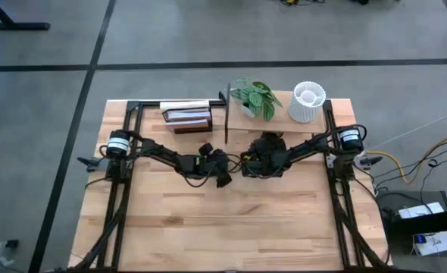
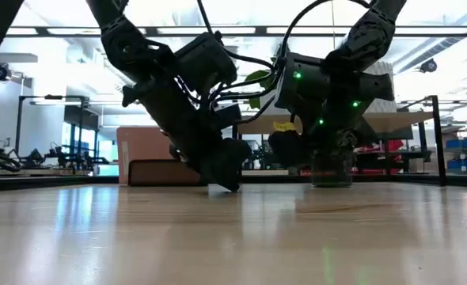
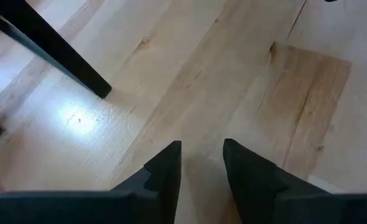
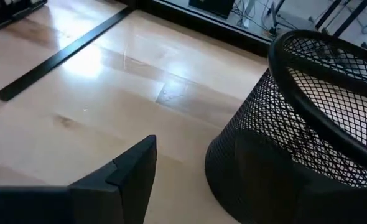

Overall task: Stock shelves
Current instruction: Put the black pen organizer under the shelf, then remove the white potted plant from the shelf

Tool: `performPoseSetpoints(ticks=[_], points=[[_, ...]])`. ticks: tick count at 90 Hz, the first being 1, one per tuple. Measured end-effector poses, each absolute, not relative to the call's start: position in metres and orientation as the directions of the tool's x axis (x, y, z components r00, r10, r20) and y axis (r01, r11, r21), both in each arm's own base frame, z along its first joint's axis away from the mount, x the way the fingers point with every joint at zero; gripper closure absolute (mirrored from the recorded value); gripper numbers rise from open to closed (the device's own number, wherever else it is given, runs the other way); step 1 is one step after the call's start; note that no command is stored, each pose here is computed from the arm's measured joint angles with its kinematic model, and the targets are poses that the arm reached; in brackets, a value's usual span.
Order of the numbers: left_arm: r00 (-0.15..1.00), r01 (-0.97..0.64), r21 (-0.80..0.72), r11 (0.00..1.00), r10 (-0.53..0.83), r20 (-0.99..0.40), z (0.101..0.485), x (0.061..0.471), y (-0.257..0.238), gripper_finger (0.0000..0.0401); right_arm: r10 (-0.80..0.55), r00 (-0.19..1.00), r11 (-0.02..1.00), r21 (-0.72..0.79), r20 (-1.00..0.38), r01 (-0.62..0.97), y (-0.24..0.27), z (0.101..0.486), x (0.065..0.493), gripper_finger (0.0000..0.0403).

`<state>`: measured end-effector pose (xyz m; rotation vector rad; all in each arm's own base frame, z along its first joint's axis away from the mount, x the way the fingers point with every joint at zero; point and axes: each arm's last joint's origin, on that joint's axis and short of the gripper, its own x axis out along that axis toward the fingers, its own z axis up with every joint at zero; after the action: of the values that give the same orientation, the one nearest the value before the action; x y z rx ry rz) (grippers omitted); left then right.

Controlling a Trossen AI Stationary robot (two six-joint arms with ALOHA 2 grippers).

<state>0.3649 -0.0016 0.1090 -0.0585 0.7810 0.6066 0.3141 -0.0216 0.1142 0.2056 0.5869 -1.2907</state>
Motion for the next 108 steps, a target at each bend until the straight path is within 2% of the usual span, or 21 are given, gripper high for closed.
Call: performPoseSetpoints(ticks=[22,52,67,94,108], points=[[0.551,-0.53,0.17,0.831,0.49,-0.675,0.109,0.365,-0.002,0.0301,-0.807,0.187,0.332,-0.169,-0.561,0.928,-0.013,0.113,0.315,0.0216],[0.561,-0.476,0.183,0.86,0.457,-0.69,0.13,0.356,-0.014,0.0294,-0.763,0.319,0.512,-0.224,-0.562,0.83,0.015,0.141,0.334,0.0261],[0.55,-0.441,0.211,0.872,0.448,-0.704,0.15,0.345,-0.025,0.0288,-0.743,0.364,0.62,-0.373,-0.561,0.69,0.025,0.152,0.339,0.0295],[0.527,-0.381,0.259,0.888,0.439,-0.728,0.186,0.319,-0.033,0.0289,-0.726,0.307,0.66,-0.497,-0.615,0.563,0.029,0.162,0.336,0.0374],[0.49,-0.451,0.211,0.867,0.438,-0.753,0.201,0.302,-0.032,0.03,-0.732,0.238,0.656,-0.564,-0.639,0.501,0.029,0.175,0.333,0.04]])
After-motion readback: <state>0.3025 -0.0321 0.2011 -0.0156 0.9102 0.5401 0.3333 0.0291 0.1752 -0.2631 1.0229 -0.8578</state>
